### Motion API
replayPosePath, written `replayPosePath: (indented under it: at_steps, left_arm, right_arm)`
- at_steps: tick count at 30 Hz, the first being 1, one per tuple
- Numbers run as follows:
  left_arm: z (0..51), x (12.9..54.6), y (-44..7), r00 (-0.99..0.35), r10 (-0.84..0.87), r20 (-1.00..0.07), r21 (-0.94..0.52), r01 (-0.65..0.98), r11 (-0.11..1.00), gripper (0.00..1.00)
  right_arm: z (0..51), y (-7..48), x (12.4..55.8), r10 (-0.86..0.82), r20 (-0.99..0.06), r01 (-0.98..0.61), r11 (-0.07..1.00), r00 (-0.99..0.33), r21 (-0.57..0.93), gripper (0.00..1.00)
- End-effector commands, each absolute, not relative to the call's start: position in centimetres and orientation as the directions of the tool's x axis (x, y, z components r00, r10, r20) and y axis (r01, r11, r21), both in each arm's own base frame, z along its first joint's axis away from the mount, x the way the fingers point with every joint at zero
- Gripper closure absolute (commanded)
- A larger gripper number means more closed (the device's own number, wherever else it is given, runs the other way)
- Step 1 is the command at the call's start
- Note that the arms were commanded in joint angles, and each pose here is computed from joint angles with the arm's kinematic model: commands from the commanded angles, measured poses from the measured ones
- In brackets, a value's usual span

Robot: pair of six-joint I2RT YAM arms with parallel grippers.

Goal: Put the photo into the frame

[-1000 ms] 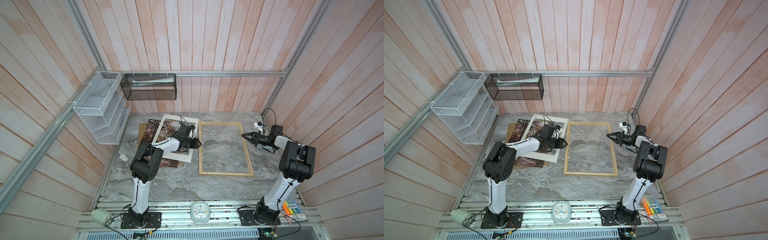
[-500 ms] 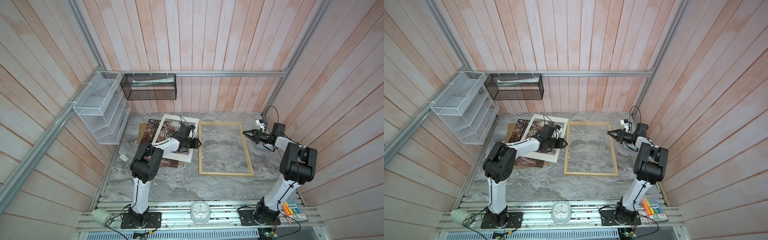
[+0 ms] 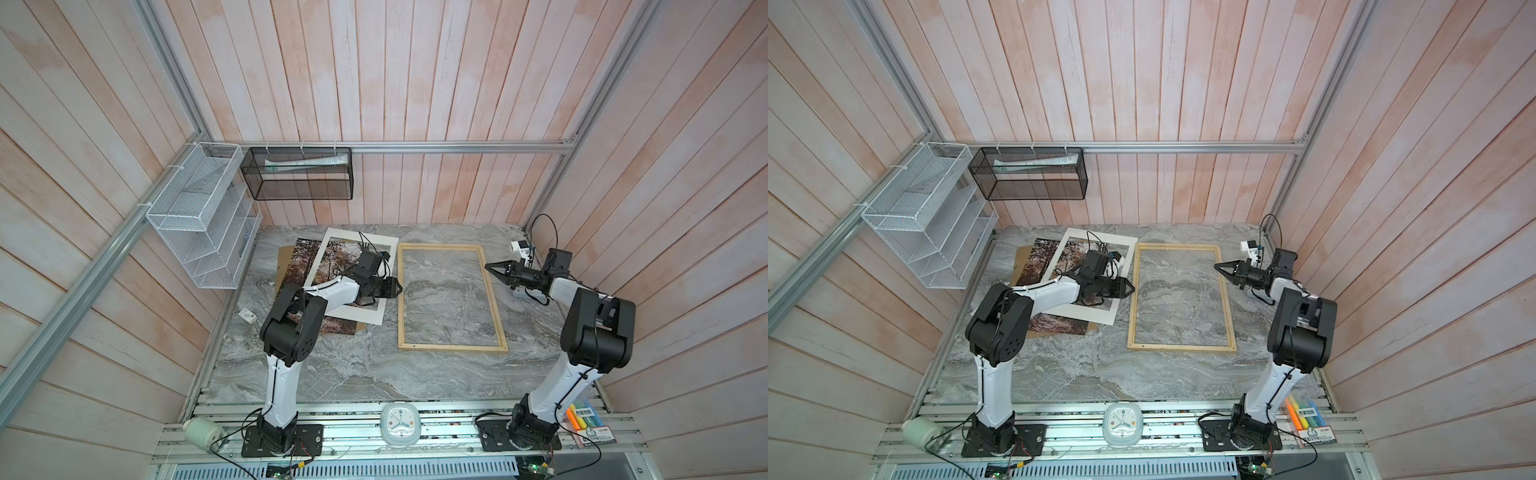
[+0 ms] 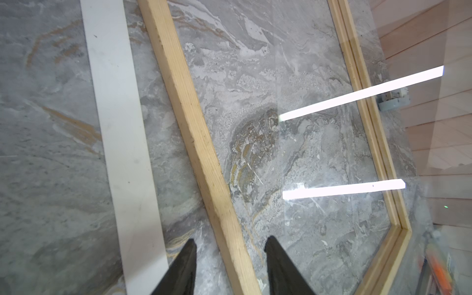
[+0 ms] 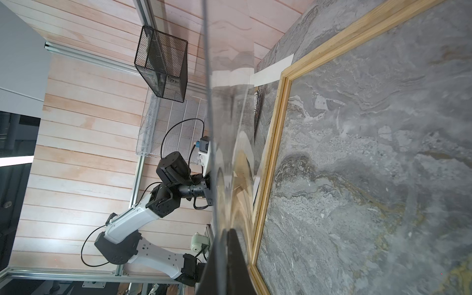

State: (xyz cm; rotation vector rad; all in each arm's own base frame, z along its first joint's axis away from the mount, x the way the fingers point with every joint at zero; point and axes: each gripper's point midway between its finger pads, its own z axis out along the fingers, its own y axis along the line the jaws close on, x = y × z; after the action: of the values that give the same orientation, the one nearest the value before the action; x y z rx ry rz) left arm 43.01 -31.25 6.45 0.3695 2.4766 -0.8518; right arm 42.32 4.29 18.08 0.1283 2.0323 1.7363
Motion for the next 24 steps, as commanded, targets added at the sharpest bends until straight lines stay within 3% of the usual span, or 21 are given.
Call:
replayPosePath:
  at_steps: [1,24]
  left_arm:
    - [7.3,42.8,-31.6,-0.831,0.09,-0.548,-0.505,0.415,0.757,0.53]
    - [8.3,42.9,-31.1,-0.813,0.079,-0.577,-0.484,0.418,0.769,0.53]
  right_arm:
    - [20.3,5.1,41.3,0.324,-0.338,-0.297,0.171,-0.884,0.94,1.0]
    - [20.5,5.8,40.8,0.319,-0.335,-0.291,0.177,-0.886,0.94,1.0]
